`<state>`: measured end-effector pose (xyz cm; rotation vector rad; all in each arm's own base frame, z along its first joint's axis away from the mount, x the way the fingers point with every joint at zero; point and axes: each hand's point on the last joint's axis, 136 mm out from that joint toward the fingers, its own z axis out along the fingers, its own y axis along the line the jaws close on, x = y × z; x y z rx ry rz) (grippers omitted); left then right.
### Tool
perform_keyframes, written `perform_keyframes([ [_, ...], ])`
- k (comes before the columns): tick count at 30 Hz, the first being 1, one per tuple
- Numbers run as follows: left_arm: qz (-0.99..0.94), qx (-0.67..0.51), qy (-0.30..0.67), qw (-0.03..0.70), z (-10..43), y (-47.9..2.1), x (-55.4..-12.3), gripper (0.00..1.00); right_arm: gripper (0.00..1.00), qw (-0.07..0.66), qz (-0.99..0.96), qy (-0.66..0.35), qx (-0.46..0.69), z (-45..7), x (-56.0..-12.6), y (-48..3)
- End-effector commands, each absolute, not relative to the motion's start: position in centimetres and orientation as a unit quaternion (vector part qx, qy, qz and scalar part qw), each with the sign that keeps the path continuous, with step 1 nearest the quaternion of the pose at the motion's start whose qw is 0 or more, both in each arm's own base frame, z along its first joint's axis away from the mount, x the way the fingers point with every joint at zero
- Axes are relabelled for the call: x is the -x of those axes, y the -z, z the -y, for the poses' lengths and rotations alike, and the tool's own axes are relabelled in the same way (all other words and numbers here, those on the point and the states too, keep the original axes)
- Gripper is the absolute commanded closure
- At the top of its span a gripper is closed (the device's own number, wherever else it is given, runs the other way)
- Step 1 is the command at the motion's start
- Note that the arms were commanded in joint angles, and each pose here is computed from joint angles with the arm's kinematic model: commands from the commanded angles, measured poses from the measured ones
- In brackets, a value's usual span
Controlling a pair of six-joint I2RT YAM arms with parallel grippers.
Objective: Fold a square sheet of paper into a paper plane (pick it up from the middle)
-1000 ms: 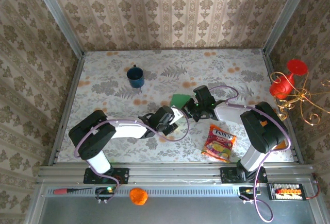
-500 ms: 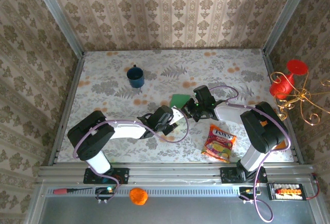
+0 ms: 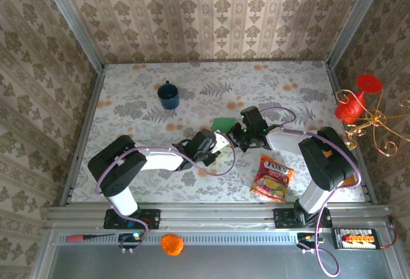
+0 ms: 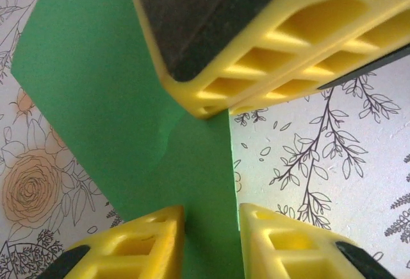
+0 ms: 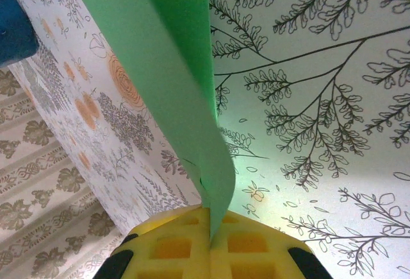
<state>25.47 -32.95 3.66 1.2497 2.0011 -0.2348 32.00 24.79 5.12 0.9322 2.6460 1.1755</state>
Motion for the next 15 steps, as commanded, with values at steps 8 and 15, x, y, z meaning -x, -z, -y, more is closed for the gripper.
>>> perform_keyframes([
  [8, -0.787, -0.475, 0.114, 0.378, 33.2, -3.6, -26.0, 0.82, 0.65, 0.059, -0.859, -0.409, -0.303, -24.2, -33.4, -7.0],
  [15, -0.800, -0.448, 0.149, 0.369, 32.9, -3.0, -25.7, 0.82, 0.46, 0.103, -0.858, -0.405, -0.297, -21.5, -34.8, -9.0],
])
